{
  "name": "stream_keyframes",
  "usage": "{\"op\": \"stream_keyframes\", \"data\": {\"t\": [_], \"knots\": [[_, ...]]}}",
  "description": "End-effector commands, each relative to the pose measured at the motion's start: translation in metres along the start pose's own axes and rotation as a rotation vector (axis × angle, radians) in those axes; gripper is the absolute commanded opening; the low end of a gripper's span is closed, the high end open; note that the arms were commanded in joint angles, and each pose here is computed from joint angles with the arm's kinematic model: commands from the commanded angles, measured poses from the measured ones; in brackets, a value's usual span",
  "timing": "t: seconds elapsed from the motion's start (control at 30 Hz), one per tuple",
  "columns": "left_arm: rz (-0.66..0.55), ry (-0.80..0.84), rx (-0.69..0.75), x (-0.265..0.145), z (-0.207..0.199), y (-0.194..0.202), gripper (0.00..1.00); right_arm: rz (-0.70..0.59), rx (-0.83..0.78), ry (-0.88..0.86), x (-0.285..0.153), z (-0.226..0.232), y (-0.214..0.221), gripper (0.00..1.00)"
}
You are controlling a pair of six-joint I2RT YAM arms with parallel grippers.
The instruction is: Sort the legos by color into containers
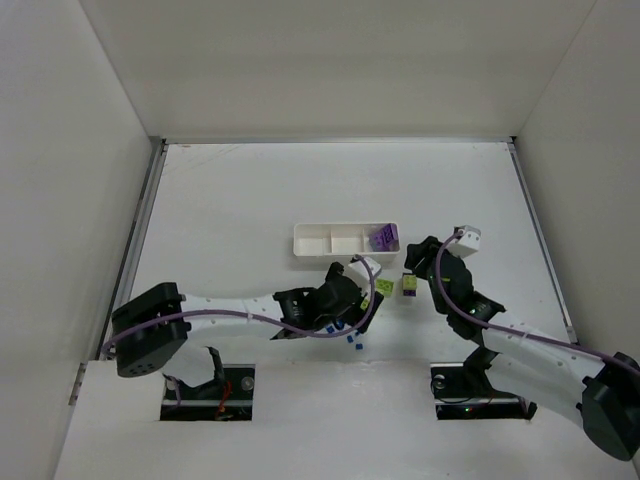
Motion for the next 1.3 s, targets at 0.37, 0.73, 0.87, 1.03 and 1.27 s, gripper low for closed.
{"op": "stream_keyframes", "data": {"t": [0.37,0.73,0.87,1.03,1.27], "knots": [[0.097,-0.045,0.092,0.037,-0.009,0.040,0.80,-0.024,0.013,-0.030,0.001,0.006,-0.006,0.62],[0.074,-0.042,0.097,0.052,-0.014,0.035,0.75,-0.014,-0.001,-0.037,0.003,0.010,-0.004,0.63],[0.073,-0.057,0.100,0.055,-0.011,0.035,0.65,-0.021,0.008,-0.042,0.002,0.010,-0.005,0.63],[0.002,-0.094,0.090,0.046,-0.005,0.018,0.38,-0.023,0.018,-0.053,-0.006,0.009,-0.008,0.63],[-0.142,-0.081,-0.033,0.001,0.023,-0.027,0.34,0.075,-0.023,-0.154,-0.033,0.032,0.011,0.40]]}}
Point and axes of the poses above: each gripper's point midway between its finger pads, its own x axis out along the fingers, its own z axis along the line the jaws close on, y = z × x, the point moved 3 cm from there along -x, back along the fingers, and after that the axes turned 9 degrees about -x, right-handed, at the moved point
